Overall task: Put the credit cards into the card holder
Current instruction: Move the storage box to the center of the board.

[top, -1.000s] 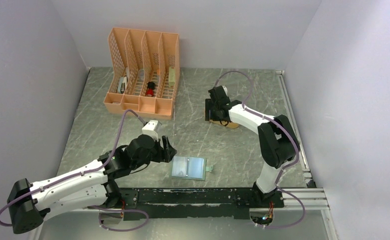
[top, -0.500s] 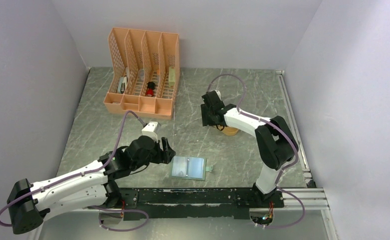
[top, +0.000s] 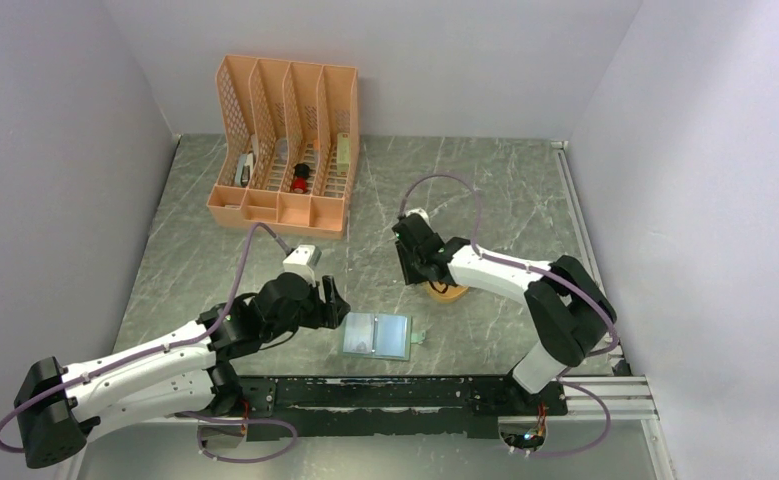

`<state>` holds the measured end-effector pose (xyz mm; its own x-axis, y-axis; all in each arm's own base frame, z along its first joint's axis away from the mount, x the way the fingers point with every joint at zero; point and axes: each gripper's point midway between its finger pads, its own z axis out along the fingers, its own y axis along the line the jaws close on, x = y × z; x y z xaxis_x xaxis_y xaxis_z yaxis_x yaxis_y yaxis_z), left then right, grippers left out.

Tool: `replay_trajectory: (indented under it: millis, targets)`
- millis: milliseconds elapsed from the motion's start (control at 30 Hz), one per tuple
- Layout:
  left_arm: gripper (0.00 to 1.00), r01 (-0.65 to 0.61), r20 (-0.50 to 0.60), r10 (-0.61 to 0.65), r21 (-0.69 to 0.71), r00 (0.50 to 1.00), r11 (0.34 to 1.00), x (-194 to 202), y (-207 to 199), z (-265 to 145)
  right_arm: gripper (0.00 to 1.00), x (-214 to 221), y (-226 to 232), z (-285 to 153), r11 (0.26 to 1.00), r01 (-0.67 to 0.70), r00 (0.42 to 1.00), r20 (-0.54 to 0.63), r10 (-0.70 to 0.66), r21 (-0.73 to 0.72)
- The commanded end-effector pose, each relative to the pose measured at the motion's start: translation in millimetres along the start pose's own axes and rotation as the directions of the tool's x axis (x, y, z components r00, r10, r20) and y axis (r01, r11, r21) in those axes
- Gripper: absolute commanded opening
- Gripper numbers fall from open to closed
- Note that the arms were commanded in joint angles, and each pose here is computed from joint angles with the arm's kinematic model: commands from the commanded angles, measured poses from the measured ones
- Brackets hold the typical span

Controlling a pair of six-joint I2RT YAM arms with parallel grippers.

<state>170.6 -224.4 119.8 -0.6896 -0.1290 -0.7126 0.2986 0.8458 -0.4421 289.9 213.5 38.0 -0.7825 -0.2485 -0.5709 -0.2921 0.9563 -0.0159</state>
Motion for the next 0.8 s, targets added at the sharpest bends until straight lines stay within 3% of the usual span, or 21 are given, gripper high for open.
replay_trajectory:
  millis: [0,167,400,767]
  targets:
    - [0.71,0.021,0.006,-0.021,-0.011,1.0,1.0,0.9,3.5,1.5,0.37,15.7,17.3,-14.7,0.997,0.043,0.999,-0.008,-0.044,-0.062]
    - [0.71,0.033,-0.001,-0.033,-0.004,0.999,0.999,4.6,2.8,4.1,0.34,25.6,21.9,-23.3,0.991,0.097,0.995,-0.005,-0.098,-0.087]
    - [0.7,0.02,-0.01,-0.019,0.012,1.0,1.0,-3.0,-10.8,12.2,0.17,35.3,26.8,-30.5,0.979,0.161,0.987,0.014,-0.161,-0.125]
    - [0.7,0.021,-0.018,-0.021,0.002,1.0,1.0,-0.5,-9.0,14.5,0.01,27.6,34.7,-29.3,0.96,0.263,0.965,0.051,-0.259,-0.098]
